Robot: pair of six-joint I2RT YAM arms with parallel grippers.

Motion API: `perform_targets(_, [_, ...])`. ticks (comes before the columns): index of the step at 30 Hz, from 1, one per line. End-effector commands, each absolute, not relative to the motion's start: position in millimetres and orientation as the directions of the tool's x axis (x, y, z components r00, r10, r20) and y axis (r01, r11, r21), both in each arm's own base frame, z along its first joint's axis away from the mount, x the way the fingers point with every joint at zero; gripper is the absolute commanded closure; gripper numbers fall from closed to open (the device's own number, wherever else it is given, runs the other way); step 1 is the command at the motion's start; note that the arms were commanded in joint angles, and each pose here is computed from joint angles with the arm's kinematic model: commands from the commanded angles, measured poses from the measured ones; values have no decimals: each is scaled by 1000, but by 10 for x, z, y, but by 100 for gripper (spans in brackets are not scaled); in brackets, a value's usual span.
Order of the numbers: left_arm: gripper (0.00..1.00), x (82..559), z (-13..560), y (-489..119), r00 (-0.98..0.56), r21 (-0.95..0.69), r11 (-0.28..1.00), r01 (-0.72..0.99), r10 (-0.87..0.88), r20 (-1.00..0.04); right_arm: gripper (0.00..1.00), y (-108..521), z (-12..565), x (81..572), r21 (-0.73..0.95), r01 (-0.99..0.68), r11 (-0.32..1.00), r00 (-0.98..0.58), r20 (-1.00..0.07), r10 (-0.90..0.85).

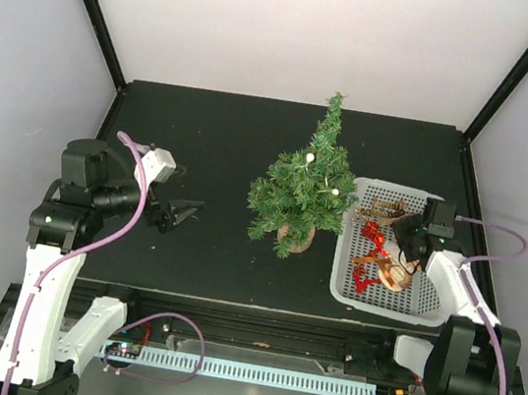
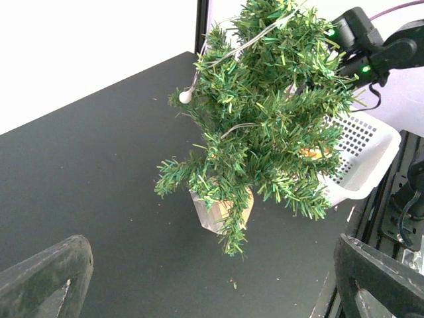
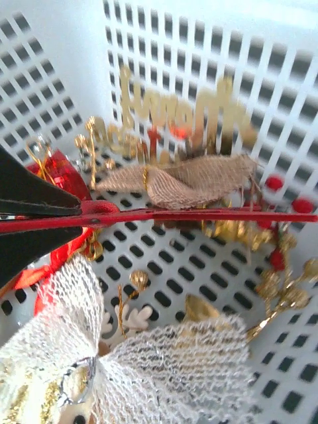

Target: Decorate the small christmas tree

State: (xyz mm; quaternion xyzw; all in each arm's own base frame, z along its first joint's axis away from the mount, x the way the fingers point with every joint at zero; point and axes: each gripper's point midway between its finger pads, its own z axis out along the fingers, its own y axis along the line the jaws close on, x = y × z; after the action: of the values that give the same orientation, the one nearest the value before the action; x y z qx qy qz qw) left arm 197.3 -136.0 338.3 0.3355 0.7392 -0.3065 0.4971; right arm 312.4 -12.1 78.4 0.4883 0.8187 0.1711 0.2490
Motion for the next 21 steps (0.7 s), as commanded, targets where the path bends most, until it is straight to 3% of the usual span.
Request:
perform_targets(1, [1,1938,3434,-1368,-256,-110,579,808,176,-951,99,-198,1167,3159,559,644,522,-391,-346,853])
perform_targets(7, [1,1931,3415,-1366,-256,-110,580,807,175,-951,99,-51,1524,3040,598,515,614,-456,-416,787])
perform_targets(11, [1,1939,3398,-1367,-251,-106,578,809,177,-952,99,200,2047,2966,615,304,728,-494,-552,672])
perform_targets(15, [1,1967,3382,-1365,-261,-114,579,807,177,-949,99,467,2745,2822,491,108,865,-423,-764,487])
perform_targets(21, [1,2005,3375,-1362,-268,-117,580,806,183,-946,99,854,3394,2747,380,-163,911,-401,-869,291])
